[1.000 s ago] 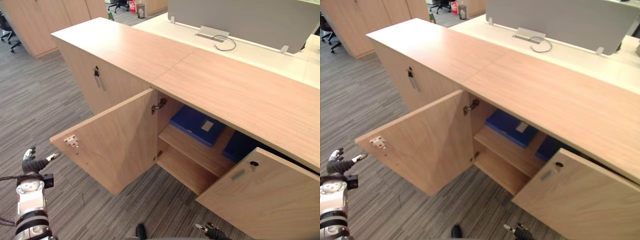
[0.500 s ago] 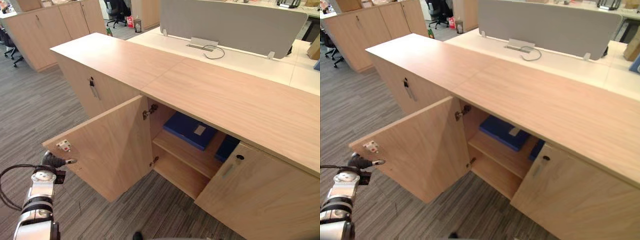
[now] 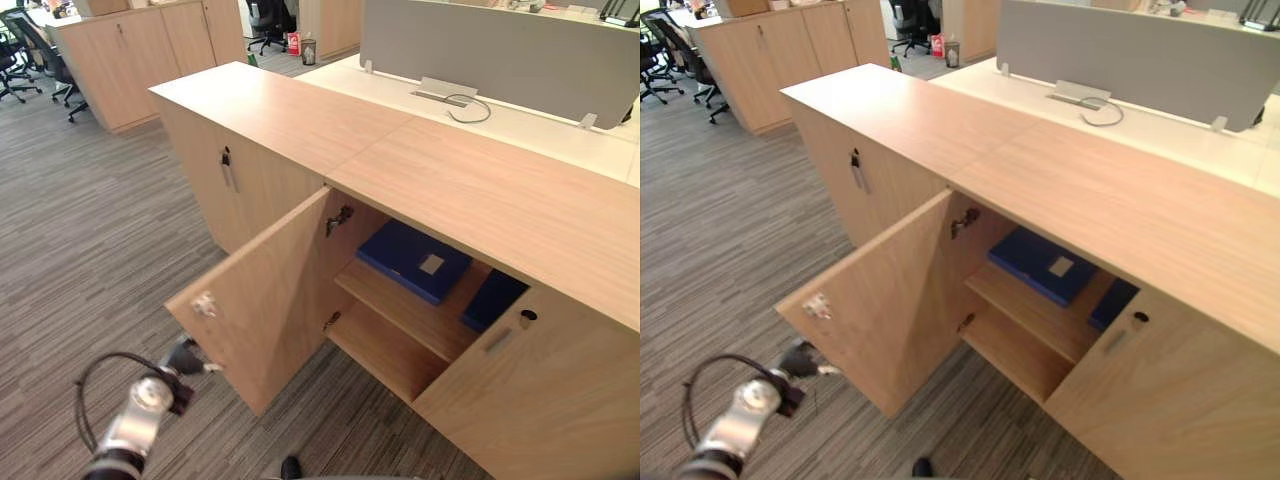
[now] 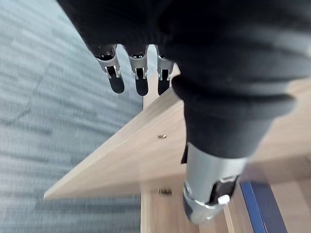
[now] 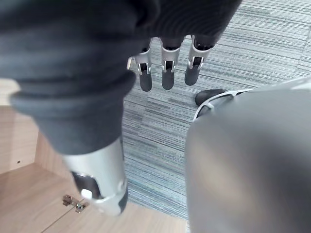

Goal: Walk over to the cabinet, pick up the folder, carry it to the office cabinet, place the folder inside the office cabinet, then close the office cabinet door

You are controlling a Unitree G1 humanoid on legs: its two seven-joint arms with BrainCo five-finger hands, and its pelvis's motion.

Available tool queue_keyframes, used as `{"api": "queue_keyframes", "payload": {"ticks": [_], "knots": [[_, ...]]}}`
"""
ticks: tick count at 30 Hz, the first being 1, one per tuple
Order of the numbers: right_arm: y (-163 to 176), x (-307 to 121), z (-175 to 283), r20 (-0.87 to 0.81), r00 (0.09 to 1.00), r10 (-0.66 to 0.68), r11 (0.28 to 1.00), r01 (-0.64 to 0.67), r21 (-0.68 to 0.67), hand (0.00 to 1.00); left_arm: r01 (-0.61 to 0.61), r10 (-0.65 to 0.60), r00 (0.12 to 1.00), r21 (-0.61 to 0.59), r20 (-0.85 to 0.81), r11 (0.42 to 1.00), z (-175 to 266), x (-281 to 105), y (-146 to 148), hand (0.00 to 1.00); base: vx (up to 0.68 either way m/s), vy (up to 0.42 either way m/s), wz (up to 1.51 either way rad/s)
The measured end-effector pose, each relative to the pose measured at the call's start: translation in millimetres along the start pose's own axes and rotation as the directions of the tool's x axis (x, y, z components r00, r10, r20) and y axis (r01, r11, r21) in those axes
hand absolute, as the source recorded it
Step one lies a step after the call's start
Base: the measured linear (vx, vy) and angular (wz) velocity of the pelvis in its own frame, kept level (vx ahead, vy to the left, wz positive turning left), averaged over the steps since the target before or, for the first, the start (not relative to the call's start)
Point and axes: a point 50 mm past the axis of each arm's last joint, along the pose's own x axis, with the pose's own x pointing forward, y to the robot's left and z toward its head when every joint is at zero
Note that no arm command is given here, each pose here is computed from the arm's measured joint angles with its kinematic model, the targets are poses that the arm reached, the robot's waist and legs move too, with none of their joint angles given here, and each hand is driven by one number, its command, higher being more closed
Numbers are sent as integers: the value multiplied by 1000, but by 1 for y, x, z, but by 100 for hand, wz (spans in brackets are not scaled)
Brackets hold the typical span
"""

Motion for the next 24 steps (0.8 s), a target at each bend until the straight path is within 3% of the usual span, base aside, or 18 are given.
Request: {"api": "queue_keyframes", "payload": {"ticks": [3,6,8,10,11,14,16,19,24], "knots": [[1,1,3,7,1000,3,1000,-3,-27,0,240,-236,964,-19,126,971,23,-1,-59,0,-27,43,5],[4,1,3,4,1000,13,998,-13,-56,0,494,-462,856,-105,231,863,40,-8,-118,0,0,0,0],[8,2,5,4,1000,23,997,-23,-69,0,592,-532,799,-213,281,777,43,-14,-136,0,9,-23,-2],[10,3,9,10,999,30,997,-29,-75,0,617,-536,786,-336,309,712,40,-16,-138,0,17,-62,-12],[11,3,10,9,999,35,994,-34,-105,0,582,-508,812,-456,287,673,27,-13,-133,0,15,-64,-15],[12,4,14,14,999,40,990,-37,-139,0,470,-466,866,-615,180,634,-5,-8,-125,0,15,-71,-24],[16,5,16,16,999,51,983,-47,-176,0,302,-432,902,-748,24,590,-45,-11,-120,0,9,-63,-26],[16,5,15,6,999,45,984,-43,-175,0,138,-395,914,-841,-96,523,-74,-18,-122,0,13,-62,-8],[16,5,14,5,999,45,985,-44,-167,0,-115,-220,948,-892,-230,437,-92,-20,-113,0,-15,-22,-14]]}}
